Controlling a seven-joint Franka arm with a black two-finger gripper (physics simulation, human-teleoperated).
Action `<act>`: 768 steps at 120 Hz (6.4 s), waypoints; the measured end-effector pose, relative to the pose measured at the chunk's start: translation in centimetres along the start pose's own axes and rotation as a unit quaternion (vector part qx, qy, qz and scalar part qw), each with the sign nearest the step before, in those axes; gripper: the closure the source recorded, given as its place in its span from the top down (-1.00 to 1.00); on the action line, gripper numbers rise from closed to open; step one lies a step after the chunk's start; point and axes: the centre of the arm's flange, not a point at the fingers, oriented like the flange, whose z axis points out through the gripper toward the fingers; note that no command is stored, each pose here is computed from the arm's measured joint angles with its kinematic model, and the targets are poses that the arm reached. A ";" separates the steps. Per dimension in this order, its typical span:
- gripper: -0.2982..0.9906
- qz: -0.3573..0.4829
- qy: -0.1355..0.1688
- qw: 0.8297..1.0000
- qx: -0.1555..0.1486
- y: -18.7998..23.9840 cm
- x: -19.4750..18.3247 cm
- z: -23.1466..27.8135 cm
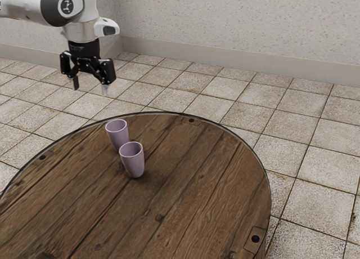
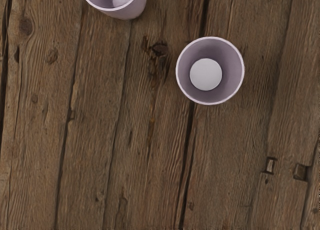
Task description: Place the left cup onto the right cup
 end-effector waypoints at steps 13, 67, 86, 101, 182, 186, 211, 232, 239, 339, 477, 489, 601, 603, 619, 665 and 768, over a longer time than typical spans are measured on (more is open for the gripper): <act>0.54 0.007 0.001 1.000 0.001 1.0 -0.1 0.0; 0.54 -0.004 0.005 1.000 0.010 1.3 2.8 3.2; 0.54 -0.020 0.012 1.000 0.014 0.3 5.1 5.1; 0.54 -0.032 0.010 0.999 0.019 -0.2 7.4 7.2; 0.50 -0.015 0.015 0.998 -0.057 -1.6 12.0 14.5; 0.50 -0.014 0.015 0.998 -0.058 -1.8 12.2 14.9; 0.50 -0.001 0.018 0.998 -0.054 -2.7 13.7 16.5; 0.49 0.013 0.024 0.998 -0.055 -3.3 15.8 17.5; 0.49 0.017 0.024 0.998 -0.057 -3.6 16.5 18.1; 0.46 0.052 -0.013 0.996 -0.076 -3.5 18.8 26.0; -0.67 0.060 -0.008 0.996 -0.062 -4.4 19.2 26.1; -0.67 0.061 -0.004 0.996 -0.061 -4.2 19.1 25.4; -0.68 0.139 0.020 0.990 -0.005 6.7 6.8 10.0; -0.68 0.139 0.019 0.990 -0.003 6.8 6.7 9.9; -0.68 0.130 0.008 0.991 0.002 7.1 5.8 10.3; -0.68 0.103 -0.005 0.995 0.008 7.8 5.5 11.6; -0.68 0.074 -0.015 0.997 0.022 8.7 7.9 14.6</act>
